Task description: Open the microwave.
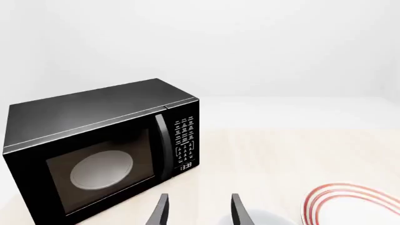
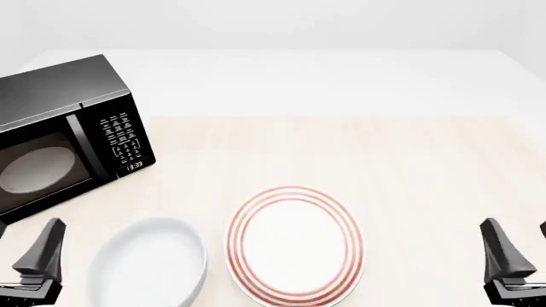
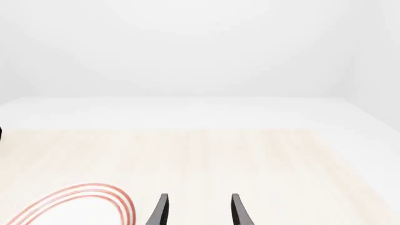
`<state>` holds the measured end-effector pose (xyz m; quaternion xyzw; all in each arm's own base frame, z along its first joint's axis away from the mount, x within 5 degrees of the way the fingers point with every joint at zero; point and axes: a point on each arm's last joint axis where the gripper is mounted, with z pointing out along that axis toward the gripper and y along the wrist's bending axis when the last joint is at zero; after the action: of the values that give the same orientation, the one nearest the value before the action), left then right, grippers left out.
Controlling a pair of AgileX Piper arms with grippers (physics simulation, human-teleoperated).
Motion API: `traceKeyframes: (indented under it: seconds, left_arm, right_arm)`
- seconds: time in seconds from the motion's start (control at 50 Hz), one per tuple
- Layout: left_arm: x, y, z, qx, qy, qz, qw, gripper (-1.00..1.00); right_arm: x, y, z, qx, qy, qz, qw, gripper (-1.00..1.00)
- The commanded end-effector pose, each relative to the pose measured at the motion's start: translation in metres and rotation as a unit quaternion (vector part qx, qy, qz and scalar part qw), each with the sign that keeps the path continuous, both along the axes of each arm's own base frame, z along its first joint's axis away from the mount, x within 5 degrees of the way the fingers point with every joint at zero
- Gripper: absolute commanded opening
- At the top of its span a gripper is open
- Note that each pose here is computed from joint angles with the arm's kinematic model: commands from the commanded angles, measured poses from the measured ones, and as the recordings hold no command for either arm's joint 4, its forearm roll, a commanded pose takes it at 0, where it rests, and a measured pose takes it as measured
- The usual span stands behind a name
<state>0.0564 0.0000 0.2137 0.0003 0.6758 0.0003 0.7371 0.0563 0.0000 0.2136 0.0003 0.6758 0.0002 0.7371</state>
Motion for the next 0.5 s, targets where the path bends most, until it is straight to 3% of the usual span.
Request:
traceKeyframes:
  seconds: [0.02, 0.32, 0.5]
  left_arm:
    - [0.000, 0.000, 0.001, 0.001, 0.000, 0.000, 1.0000, 1.00]
    - [-0.001, 0.001, 0.005, 0.001, -0.010, 0.006, 0.9999, 1.00]
    - [-0.002, 0.001, 0.019, 0.023, -0.001, 0.009, 0.9997, 1.00]
  right_arm:
    - [0.000, 0.000, 0.001, 0.001, 0.000, 0.000, 1.0000, 1.00]
    - [0.000, 0.000, 0.001, 0.000, 0.000, 0.000, 1.0000, 1.00]
    - [0.000, 0.000, 0.001, 0.000, 0.001, 0.000, 1.0000, 1.00]
